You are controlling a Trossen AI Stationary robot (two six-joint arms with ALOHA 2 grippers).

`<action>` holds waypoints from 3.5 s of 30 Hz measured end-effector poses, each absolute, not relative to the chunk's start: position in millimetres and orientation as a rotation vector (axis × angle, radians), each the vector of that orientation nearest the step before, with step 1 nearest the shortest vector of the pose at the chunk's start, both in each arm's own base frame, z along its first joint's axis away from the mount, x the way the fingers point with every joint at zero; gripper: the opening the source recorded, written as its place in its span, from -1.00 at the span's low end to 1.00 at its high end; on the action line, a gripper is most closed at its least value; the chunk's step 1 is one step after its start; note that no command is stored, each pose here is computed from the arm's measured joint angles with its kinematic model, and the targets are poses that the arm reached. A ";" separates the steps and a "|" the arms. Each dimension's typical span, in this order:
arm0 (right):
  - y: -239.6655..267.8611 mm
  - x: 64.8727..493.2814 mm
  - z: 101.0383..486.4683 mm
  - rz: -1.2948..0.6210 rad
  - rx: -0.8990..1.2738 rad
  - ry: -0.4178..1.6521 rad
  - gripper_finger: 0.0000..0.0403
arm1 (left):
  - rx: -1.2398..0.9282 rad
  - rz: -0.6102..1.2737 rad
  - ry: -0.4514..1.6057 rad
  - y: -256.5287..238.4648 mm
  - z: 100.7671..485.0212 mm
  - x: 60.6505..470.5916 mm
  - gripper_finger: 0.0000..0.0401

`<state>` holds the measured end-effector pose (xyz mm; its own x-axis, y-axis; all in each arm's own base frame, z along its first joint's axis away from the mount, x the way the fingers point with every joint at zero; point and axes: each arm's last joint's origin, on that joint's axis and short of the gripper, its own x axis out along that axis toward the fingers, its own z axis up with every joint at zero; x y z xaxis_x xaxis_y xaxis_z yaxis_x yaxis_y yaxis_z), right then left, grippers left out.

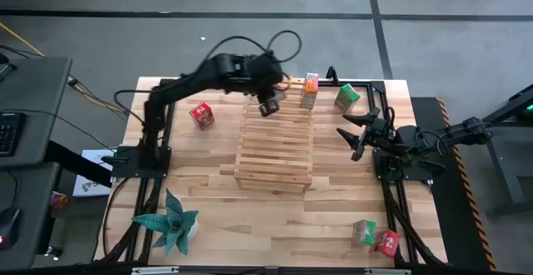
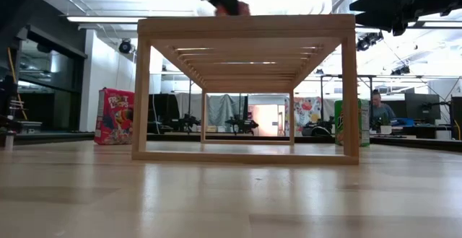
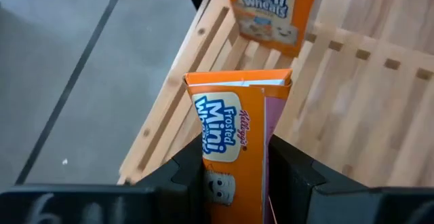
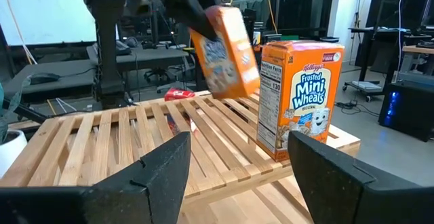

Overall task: Stack cereal on shelf
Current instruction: Put the orange cereal box on the shelf aligned with the orange box

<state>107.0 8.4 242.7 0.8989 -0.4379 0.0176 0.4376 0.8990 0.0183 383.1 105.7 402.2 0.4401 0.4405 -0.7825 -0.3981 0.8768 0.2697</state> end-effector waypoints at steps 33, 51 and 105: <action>8.6 107.1 242.0 -0.449 0.033 -0.020 0.19 | 0.102 0.496 0.893 144.8 381.7 411.0 -0.43; 8.6 107.1 242.0 -0.448 0.034 -0.020 0.19 | 0.090 0.426 0.884 150.1 374.6 417.1 -0.23; 8.7 107.1 240.6 -0.445 0.000 0.000 0.19 | 0.002 0.556 0.721 177.1 322.6 348.1 -0.98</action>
